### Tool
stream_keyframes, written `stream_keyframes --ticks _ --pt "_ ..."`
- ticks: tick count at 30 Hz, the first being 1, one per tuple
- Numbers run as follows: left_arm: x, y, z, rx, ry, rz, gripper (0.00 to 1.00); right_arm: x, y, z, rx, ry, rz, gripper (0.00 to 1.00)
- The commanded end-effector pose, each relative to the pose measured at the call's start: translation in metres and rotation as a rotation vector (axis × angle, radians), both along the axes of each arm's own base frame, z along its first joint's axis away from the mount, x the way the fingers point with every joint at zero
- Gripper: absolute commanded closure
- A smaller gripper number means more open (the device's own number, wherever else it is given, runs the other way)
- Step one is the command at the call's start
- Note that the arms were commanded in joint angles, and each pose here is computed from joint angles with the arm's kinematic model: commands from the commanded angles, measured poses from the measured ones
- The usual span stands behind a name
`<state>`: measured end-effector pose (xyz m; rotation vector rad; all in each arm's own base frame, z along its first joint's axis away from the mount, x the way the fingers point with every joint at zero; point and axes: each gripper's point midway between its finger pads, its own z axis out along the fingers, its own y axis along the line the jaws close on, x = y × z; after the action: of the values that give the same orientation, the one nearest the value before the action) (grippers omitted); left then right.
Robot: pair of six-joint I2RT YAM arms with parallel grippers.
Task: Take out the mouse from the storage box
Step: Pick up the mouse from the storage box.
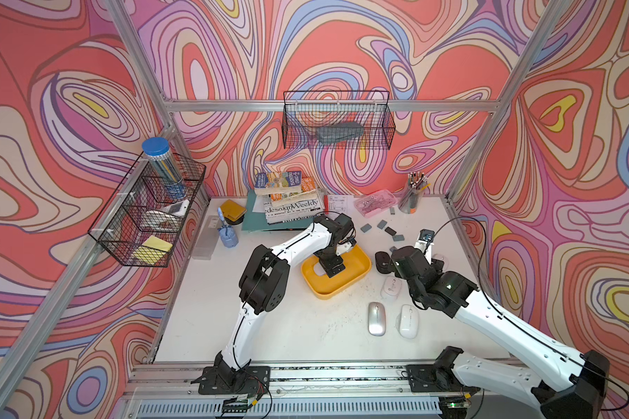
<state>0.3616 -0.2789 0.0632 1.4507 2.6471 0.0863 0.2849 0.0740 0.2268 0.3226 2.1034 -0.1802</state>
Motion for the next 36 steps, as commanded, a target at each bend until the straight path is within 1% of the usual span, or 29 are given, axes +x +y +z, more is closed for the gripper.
stream_keyframes --ticks 1,4,8,10,13,21,25,27,29,31,33,35,36 --pt "0.005 -0.006 -0.015 0.008 0.014 -0.024 0.07 -0.001 -0.004 -0.006 -0.023 0.012 -0.008 0.05" --pt "0.005 -0.009 -0.023 0.002 0.028 -0.020 0.08 -0.001 -0.003 -0.009 -0.021 0.022 -0.007 0.05" --pt "0.008 -0.008 -0.029 0.009 0.018 -0.009 0.08 -0.002 -0.002 -0.015 -0.005 0.035 -0.003 0.05" --pt "0.005 -0.007 -0.033 0.013 0.034 -0.003 0.08 -0.002 -0.001 -0.017 -0.002 0.040 0.003 0.05" --pt "-0.004 -0.008 -0.033 0.024 0.058 0.005 0.10 -0.004 -0.001 -0.018 0.003 0.042 0.004 0.05" --pt "-0.032 -0.013 -0.024 0.050 0.055 -0.009 0.12 -0.004 0.000 -0.021 0.011 0.043 0.012 0.05" --pt "-0.031 -0.007 -0.023 0.079 0.030 -0.009 0.09 -0.003 0.001 -0.023 0.010 0.045 0.016 0.05" --pt "-0.032 -0.006 -0.025 0.096 0.049 -0.026 0.06 -0.004 0.001 -0.024 0.010 0.047 0.016 0.05" --pt "-0.035 -0.005 -0.029 0.115 0.088 -0.038 0.05 -0.004 0.001 -0.024 0.009 0.046 0.016 0.05" --pt "-0.038 -0.006 -0.033 0.114 0.143 -0.035 0.07 -0.005 -0.001 -0.023 0.010 0.043 0.013 0.05" --pt "-0.042 -0.008 -0.036 0.096 0.196 -0.027 0.10 -0.007 -0.003 -0.021 0.010 0.036 0.009 0.05" --pt "-0.049 -0.012 -0.038 0.072 0.241 -0.023 0.20 -0.009 -0.006 -0.019 0.008 0.029 0.007 0.05" --pt "-0.052 -0.012 -0.039 0.064 0.258 -0.023 0.22 -0.010 -0.006 -0.018 0.006 0.027 0.007 0.05"
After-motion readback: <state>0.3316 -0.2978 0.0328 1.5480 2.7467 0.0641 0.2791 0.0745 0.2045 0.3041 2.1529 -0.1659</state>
